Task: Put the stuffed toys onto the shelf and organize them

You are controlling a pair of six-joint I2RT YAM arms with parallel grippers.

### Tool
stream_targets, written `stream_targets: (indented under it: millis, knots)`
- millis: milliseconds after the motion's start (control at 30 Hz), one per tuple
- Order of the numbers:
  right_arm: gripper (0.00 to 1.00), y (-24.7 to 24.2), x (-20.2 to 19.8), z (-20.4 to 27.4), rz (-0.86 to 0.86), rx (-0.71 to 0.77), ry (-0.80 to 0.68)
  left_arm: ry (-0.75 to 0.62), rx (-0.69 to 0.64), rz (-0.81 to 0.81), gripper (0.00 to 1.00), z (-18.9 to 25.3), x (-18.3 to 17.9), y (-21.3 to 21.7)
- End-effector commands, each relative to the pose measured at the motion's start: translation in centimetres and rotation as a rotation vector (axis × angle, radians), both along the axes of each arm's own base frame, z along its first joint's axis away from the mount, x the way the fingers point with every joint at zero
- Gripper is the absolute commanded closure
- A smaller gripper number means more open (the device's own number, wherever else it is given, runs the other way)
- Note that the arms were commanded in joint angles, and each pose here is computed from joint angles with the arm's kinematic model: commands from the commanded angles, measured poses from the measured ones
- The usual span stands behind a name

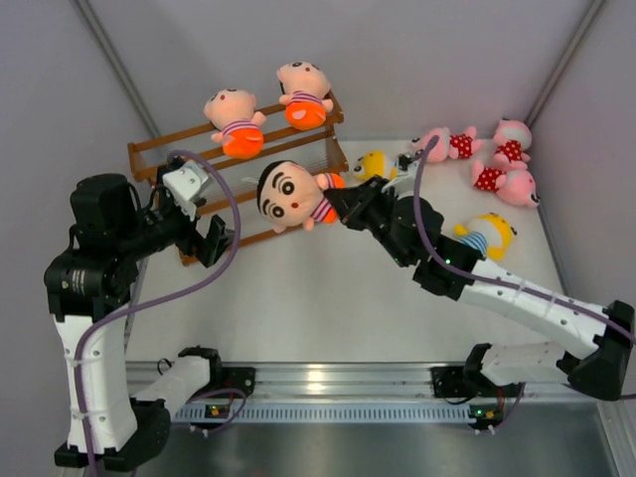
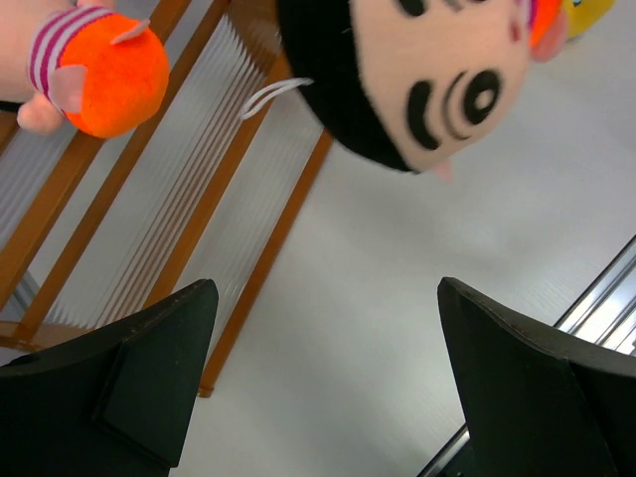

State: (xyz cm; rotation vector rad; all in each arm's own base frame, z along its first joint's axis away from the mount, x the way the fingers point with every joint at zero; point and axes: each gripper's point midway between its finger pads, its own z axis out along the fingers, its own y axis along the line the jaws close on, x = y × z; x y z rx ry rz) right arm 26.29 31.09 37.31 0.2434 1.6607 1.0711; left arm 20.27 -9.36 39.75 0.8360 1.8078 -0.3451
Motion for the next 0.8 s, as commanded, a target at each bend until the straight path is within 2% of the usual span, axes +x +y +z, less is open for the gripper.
stream_targets:
  millis: [0,333,400,500,567,633,667,700,767]
  knots:
    - [1.00,1.8,-0.1,7.8,-0.019,0.205,-0.117,-0.062,-0.058,-0.070,0.02,2.5,-2.2,-1.3]
    - [1.00,10.2,-3.5,10.5,0.170,0.238,-0.167,-0.112,-0.064,-0.078,0.02,3.7,-2.3,-1.4]
    - [1.00,11.5,-4.6,10.7,0.232,0.245,-0.173,-0.143,-0.079,-0.021,0.02,4.5,-1.0,-0.9]
    - [1.00,13.2,-6.1,10.6,0.313,0.247,-0.172,-0.212,-0.068,0.182,0.02,6.1,1.8,1.9]
    - [1.00,14.0,-6.5,10.3,0.350,0.247,-0.167,-0.244,-0.054,0.264,0.15,6.8,2.8,3.2]
    - [1.00,14.8,-6.7,9.9,0.374,0.248,-0.164,-0.271,-0.052,0.273,0.32,7.3,3.3,3.4]
    - [1.00,15.2,-7.0,9.9,0.395,0.248,-0.168,-0.273,-0.046,0.270,0.56,7.2,3.5,3.4]
    - [1.00,15.6,-6.9,9.7,0.403,0.243,-0.167,-0.277,-0.034,0.266,0.68,7.1,3.7,3.4]
    - [1.00,16.1,-7.3,9.8,0.431,0.233,-0.183,-0.286,-0.014,0.275,1.00,6.9,4.2,3.7]
